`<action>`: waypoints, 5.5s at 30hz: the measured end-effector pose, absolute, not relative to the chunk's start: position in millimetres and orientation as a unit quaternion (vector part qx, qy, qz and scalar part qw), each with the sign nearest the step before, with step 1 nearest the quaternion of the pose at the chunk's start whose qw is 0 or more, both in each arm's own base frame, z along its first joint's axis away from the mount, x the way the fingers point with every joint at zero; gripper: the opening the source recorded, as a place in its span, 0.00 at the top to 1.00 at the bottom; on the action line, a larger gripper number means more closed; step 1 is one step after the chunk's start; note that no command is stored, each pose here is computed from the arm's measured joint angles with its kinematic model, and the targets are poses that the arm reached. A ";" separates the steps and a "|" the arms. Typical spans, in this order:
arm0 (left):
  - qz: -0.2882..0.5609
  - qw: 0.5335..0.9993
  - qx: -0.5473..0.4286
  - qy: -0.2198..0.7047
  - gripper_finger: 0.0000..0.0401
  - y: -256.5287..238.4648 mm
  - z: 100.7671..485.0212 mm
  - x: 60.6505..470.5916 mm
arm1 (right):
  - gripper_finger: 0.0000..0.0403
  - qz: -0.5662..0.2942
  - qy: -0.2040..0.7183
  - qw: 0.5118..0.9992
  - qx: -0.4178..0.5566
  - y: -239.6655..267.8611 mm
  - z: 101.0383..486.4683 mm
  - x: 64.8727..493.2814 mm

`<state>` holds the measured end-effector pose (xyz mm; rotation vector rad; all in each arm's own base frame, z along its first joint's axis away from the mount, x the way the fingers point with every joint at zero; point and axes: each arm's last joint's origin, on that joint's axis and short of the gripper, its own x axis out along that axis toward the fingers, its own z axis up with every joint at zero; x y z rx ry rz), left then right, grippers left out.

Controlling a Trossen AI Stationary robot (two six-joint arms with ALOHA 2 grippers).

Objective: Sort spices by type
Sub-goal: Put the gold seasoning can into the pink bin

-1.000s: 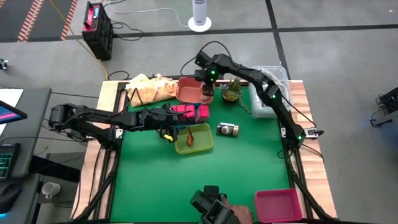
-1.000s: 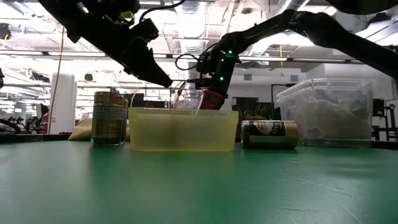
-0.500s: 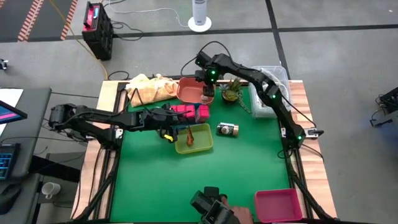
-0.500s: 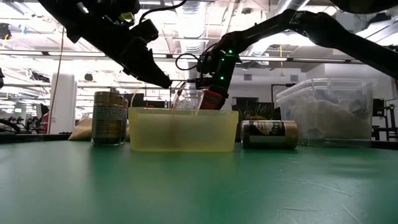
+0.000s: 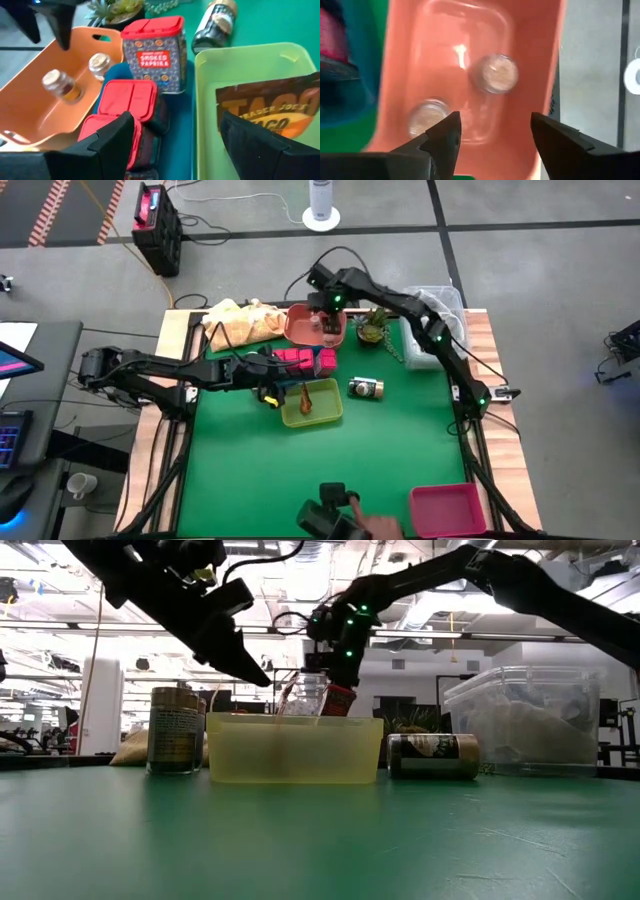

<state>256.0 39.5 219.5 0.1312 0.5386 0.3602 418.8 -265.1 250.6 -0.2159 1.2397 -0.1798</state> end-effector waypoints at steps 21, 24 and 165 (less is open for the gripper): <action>0.221 0.944 0.044 0.241 0.31 32.9 269.2 185.8 | 0.45 -0.052 0.550 0.831 -0.069 -147.3 321.1 391.2; 0.221 0.944 0.042 0.240 0.31 32.5 270.3 183.2 | 0.46 -0.049 0.547 0.833 -0.061 -118.3 319.4 374.4; -0.146 0.730 0.127 0.655 0.32 -100.4 238.8 344.4 | 0.37 -0.066 0.480 0.874 -0.018 136.9 270.2 283.5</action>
